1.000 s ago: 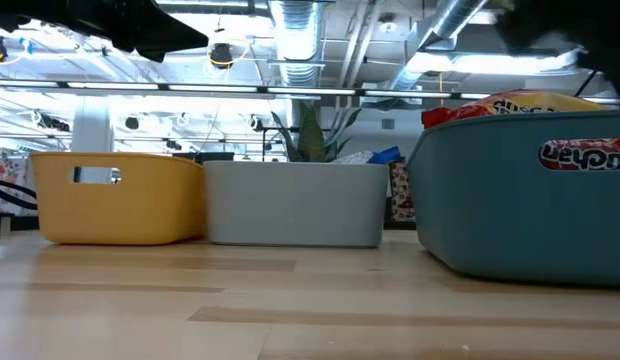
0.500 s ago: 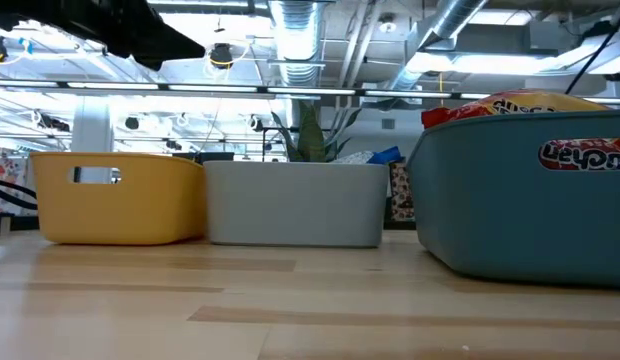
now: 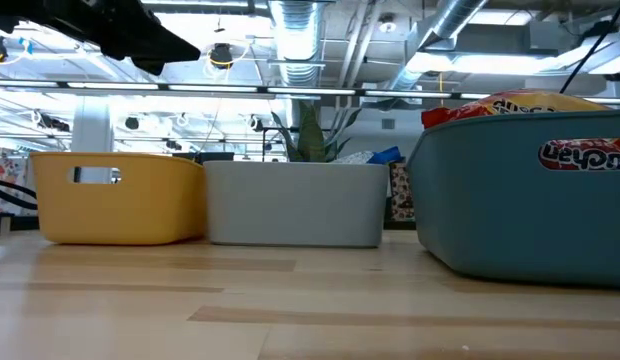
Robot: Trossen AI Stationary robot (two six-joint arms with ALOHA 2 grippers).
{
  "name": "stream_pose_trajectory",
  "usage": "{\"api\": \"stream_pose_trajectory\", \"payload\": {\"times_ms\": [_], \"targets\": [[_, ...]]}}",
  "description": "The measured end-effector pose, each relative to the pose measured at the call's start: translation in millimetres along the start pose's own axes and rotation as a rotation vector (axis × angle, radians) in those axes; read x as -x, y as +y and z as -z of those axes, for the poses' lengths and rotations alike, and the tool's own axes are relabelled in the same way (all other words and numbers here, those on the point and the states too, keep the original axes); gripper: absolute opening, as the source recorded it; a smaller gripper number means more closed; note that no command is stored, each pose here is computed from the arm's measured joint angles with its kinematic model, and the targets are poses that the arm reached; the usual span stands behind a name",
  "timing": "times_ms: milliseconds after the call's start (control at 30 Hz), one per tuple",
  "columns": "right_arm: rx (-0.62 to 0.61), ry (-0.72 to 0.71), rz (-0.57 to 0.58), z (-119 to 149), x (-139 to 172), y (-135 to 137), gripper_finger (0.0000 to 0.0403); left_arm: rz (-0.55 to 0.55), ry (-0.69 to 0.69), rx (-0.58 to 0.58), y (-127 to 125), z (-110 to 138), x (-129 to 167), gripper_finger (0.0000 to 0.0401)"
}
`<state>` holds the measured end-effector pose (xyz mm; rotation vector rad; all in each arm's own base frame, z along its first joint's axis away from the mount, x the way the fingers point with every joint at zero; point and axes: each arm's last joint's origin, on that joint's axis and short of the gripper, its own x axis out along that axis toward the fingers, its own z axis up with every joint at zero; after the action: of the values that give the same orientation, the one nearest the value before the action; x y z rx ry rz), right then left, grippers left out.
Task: Sort Maruchan noodles
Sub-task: Put the blue noodle pack into the gray bin
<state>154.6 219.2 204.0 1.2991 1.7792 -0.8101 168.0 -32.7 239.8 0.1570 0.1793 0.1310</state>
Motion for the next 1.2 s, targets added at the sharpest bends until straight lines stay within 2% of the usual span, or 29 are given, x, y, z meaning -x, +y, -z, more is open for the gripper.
{"api": "stream_pose_trajectory", "payload": {"times_ms": [267, 533, 833, 1200], "targets": [[-0.053, 0.038, -0.037, -13, -22, -4, 0.0254, 0.004, 0.049, 0.012, 0, 5, 0, 0.0000], [-0.096, -0.009, 0.013, -24, -29, -12, 0.0254, -0.001, 0.040, 0.008, 0, 4, 0, 0.0000], [-0.113, -0.068, -0.015, -32, -36, -15, 0.0254, -0.001, 0.038, 0.009, 0, 4, 0, 0.0000], [-0.054, -0.033, 0.105, -35, -63, 1, 0.0252, -0.001, 0.041, 0.007, 0, 4, 0, 0.0000]]}}
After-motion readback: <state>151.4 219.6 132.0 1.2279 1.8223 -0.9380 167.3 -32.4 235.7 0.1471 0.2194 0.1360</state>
